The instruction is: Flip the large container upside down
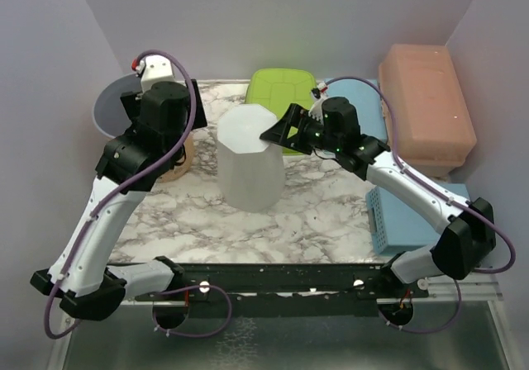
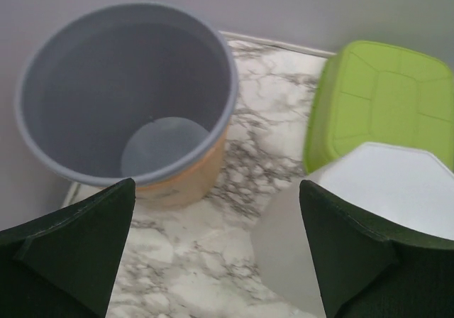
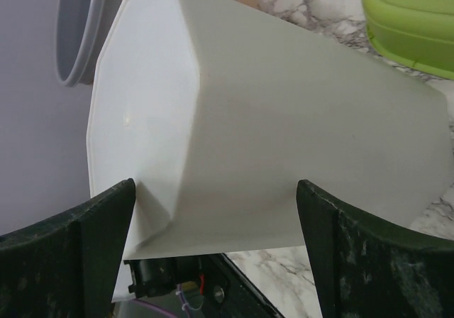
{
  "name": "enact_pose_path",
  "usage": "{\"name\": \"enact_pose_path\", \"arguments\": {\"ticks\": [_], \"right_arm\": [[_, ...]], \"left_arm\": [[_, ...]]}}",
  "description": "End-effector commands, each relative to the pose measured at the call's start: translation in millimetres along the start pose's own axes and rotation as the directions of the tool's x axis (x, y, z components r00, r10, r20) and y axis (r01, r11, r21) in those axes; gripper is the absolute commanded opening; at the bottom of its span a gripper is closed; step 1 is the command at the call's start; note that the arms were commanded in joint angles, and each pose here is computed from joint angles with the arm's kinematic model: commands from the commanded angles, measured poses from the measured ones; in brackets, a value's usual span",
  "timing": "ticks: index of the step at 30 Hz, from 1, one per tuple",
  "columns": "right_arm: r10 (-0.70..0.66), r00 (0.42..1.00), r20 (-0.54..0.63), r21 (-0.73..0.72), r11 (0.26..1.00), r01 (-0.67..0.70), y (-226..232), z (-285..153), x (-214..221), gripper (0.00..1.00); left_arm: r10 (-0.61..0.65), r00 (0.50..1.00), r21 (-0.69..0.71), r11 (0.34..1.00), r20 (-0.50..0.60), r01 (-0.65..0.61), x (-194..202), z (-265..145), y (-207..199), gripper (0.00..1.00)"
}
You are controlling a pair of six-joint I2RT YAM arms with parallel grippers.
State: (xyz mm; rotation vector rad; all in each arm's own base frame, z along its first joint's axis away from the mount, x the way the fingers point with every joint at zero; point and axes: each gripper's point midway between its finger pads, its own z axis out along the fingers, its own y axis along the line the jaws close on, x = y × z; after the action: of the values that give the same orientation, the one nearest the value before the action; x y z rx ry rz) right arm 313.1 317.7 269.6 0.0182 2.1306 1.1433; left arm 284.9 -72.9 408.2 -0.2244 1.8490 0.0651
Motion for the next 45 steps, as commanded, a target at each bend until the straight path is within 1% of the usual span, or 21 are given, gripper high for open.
{"name": "enact_pose_path", "arguments": {"ticks": [1, 4, 6, 10, 14, 16, 18, 21, 23, 25, 29, 32, 35, 36, 38, 40, 43, 45], "right_arm": [[-0.013, 0.989, -0.15, -0.102, 0.995, -0.002, 12, 12, 30, 0.91], [-0.024, 0.987, -0.159, -0.123, 0.992, 0.005, 11, 5, 38, 0.91], [-0.041, 0.985, -0.166, -0.134, 0.991, 0.019, 12, 0, 41, 0.92], [-0.055, 0.967, -0.247, -0.16, 0.987, 0.015, 14, -3, 58, 0.92], [-0.039, 0.963, -0.267, -0.176, 0.984, -0.009, 15, 5, 66, 0.92], [-0.037, 0.964, -0.263, -0.189, 0.982, -0.014, 20, 11, 64, 0.92], [-0.035, 0.964, -0.265, -0.201, 0.979, -0.019, 25, 18, 62, 0.92], [-0.041, 0.958, -0.283, -0.215, 0.976, -0.021, 29, 30, 63, 0.92], [-0.047, 0.954, -0.297, -0.222, 0.975, -0.021, 31, 39, 64, 0.92], [-0.05, 0.952, -0.301, -0.221, 0.975, -0.018, 33, 46, 64, 0.92], [-0.06, 0.961, -0.268, -0.183, 0.983, 0.01, 29, 59, 54, 0.92], [-0.103, 0.963, -0.25, -0.197, 0.979, 0.054, 35, 63, 44, 0.92], [-0.155, 0.954, -0.256, -0.179, 0.978, 0.111, 36, 63, 38, 0.93], [-0.167, 0.953, -0.253, -0.167, 0.978, 0.127, 34, 61, 36, 0.93], [-0.194, 0.956, -0.221, -0.146, 0.976, 0.164, 31, 54, 30, 0.95], [-0.21, 0.959, -0.192, -0.141, 0.973, 0.185, 30, 47, 24, 0.96], [-0.221, 0.954, -0.203, -0.149, 0.97, 0.193, 29, 44, 26, 0.96], [-0.222, 0.95, -0.221, -0.162, 0.969, 0.189, 28, 43, 31, 0.96]], "left_arm": [[0.153, 0.981, -0.108, 0.98, -0.12, -0.166, 10, 36, 41, 0.99], [0.152, 0.968, -0.086, 0.981, -0.2, -0.172, 24, 67, 54, 0.99], [0.129, 0.962, -0.052, 0.988, -0.239, -0.145, 34, 86, 55, 0.99], [0.071, 0.956, -0.018, 0.997, -0.284, -0.079, 54, 111, 62, 0.99], [0.018, 0.919, -0.044, 0.998, -0.395, -0.039, 92, 128, 83, 0.96], [-0.019, 0.898, -0.108, 0.994, -0.439, -0.031, 109, 128, 105, 0.94], [-0.066, 0.89, -0.175, 0.984, -0.451, -0.016, 119, 125, 125, 0.93], [-0.136, 0.897, -0.287, 0.958, -0.42, 0.011, 120, 120, 153, 0.93], [-0.149, 0.898, -0.366, 0.931, -0.414, -0.015, 120, 119, 171, 0.93], [-0.144, 0.895, -0.431, 0.901, -0.423, -0.059, 121, 117, 186, 0.94], [-0.127, 0.895, -0.497, 0.86, -0.427, -0.115, 110, 115, 201, 0.97], [-0.102, 0.9, -0.569, 0.803, -0.424, -0.177, 101, 111, 219, 0.98], [-0.089, 0.905, -0.598, 0.777, -0.415, -0.197, 89, 111, 225, 0.99], [-0.09, 0.914, -0.594, 0.784, -0.396, -0.18, 81, 112, 223, 0.99], [-0.096, 0.93, -0.547, 0.828, -0.354, -0.123, 67, 115, 211, 0.99], [-0.118, 0.957, -0.493, 0.869, -0.266, -0.03, 44, 114, 197, 0.99], [-0.16, 0.973, -0.41, 0.908, -0.166, 0.08, 16, 110, 177, 0.99], [-0.167, 0.977, -0.361, 0.926, -0.132, 0.11, 3, 106, 168, 0.99]]}}
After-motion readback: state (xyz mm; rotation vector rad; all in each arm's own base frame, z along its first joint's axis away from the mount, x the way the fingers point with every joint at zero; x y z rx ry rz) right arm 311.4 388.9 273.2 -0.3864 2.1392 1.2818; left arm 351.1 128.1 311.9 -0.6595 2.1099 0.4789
